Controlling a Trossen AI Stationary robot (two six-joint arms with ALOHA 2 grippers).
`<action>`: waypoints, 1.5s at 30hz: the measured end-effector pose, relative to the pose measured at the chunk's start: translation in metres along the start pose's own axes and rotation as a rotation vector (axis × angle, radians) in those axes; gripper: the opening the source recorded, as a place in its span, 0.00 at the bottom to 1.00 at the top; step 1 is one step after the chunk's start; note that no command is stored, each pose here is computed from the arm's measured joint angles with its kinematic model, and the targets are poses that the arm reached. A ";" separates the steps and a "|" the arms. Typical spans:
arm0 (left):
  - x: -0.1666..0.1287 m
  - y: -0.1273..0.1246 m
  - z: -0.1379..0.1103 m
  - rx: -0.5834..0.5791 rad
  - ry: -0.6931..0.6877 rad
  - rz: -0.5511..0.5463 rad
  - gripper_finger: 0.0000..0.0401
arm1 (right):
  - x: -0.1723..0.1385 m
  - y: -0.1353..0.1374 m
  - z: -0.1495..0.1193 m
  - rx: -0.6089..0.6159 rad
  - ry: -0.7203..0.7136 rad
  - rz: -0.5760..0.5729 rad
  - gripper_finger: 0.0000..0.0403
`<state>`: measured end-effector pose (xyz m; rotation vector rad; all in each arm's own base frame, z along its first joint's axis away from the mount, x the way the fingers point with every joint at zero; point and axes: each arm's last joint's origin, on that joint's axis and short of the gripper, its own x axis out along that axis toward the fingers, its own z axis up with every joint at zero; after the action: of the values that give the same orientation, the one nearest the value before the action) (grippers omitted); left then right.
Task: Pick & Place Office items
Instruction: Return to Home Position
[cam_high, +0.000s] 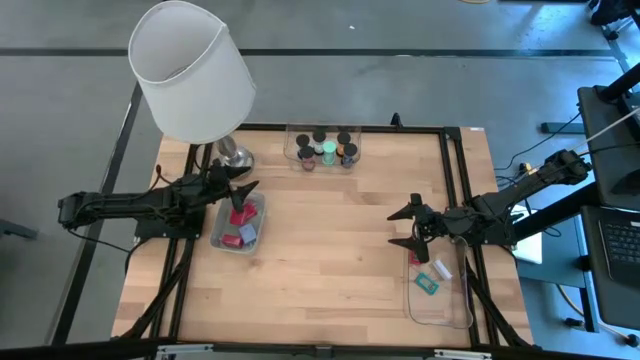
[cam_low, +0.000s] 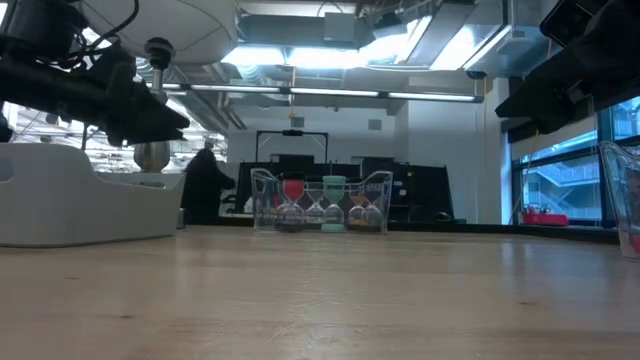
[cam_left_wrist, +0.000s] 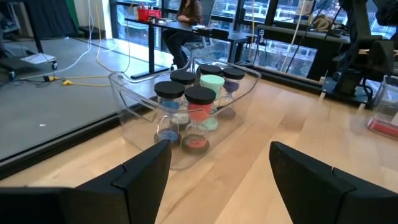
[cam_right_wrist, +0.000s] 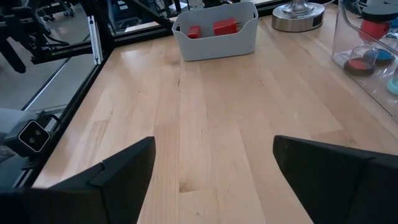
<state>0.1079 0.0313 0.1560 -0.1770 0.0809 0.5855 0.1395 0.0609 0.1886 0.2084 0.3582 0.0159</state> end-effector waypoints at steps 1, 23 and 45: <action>0.000 0.000 0.000 0.000 0.000 0.000 0.67 | 0.000 0.000 0.000 0.000 0.000 0.000 0.81; 0.000 0.000 0.000 0.000 0.000 0.000 0.67 | -0.001 0.001 -0.001 0.004 0.022 0.048 0.81; 0.000 0.000 0.000 0.000 0.000 0.000 0.67 | -0.057 -0.024 0.020 -0.097 -0.420 0.068 0.81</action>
<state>0.1079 0.0313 0.1561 -0.1769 0.0809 0.5859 0.0926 0.0305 0.2215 0.1228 -0.0681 0.0554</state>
